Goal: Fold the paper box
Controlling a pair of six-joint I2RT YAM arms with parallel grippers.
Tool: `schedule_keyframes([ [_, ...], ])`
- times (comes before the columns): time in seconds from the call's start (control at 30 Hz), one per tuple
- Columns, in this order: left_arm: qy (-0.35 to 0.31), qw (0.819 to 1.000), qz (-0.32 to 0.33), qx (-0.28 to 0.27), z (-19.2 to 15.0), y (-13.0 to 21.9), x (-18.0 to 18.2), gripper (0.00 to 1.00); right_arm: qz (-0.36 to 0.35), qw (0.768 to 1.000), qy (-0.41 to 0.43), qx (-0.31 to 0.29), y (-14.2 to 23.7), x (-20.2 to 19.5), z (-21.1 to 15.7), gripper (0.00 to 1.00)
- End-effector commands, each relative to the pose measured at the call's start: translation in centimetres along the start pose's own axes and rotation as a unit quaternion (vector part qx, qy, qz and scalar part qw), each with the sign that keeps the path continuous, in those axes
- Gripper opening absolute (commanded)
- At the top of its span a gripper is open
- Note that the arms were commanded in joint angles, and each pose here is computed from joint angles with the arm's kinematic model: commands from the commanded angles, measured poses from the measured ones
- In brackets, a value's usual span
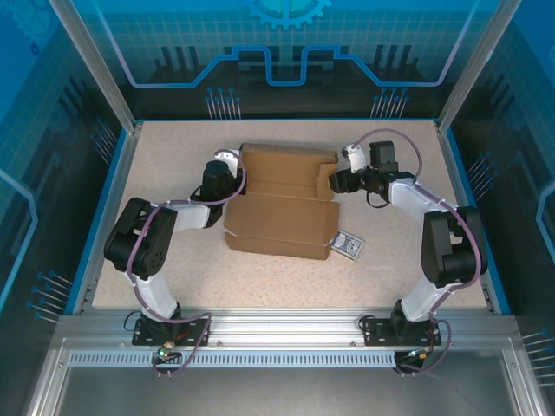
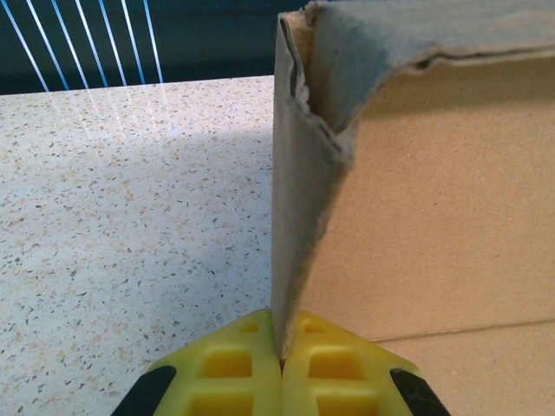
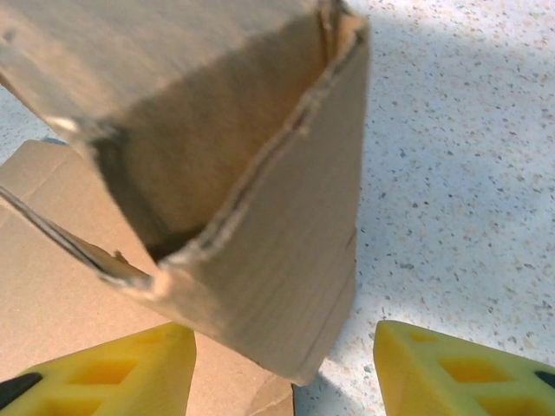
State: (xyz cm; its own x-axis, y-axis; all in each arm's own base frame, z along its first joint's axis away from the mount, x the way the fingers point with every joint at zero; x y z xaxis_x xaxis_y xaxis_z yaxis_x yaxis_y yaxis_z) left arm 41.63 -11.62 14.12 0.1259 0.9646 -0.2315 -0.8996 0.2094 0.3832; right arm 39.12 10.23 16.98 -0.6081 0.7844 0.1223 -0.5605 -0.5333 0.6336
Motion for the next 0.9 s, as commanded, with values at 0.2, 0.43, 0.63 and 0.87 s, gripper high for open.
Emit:
schedule_keyframes([
  [0.2, 0.008, 1.0, -0.018, -0.008, 0.6, 0.4, -0.7, 0.0, 0.004, 0.999, 0.035, -0.021, -0.6, 1.1, 1.6, 0.56],
  [0.43, 0.008, 1.0, -0.018, -0.008, 0.6, 0.5, -0.7, 0.0, -0.041, 0.999, 0.025, -0.006, -1.5, 0.9, 2.0, 0.47],
  [0.63, 0.008, 1.0, -0.018, -0.007, 0.5, 0.4, -0.7, 0.0, -0.089, 0.996, 0.026, 0.007, -2.1, 1.0, 2.3, 0.4],
  [0.87, 0.008, 1.0, -0.02, -0.007, 0.6, 0.5, -0.7, 0.0, -0.124, 0.992, 0.021, 0.012, -2.7, 1.1, 2.9, 0.35],
])
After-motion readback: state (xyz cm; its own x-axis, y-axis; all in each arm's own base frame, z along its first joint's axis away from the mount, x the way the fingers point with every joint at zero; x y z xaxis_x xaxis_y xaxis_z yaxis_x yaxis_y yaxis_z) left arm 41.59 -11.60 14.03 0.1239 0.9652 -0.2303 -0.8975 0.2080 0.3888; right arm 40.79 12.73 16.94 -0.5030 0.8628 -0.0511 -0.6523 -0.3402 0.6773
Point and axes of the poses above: each hand's point on the last joint's axis, 136 mm out from that joint toward the fingers, its own y axis back along the fingers, its own x axis along the line the jaws close on, z = x × y, the point moved 7 cm from there along y, back along the fingers, and after that the axes turned 9 degrees about y, right-handed, at the moved point
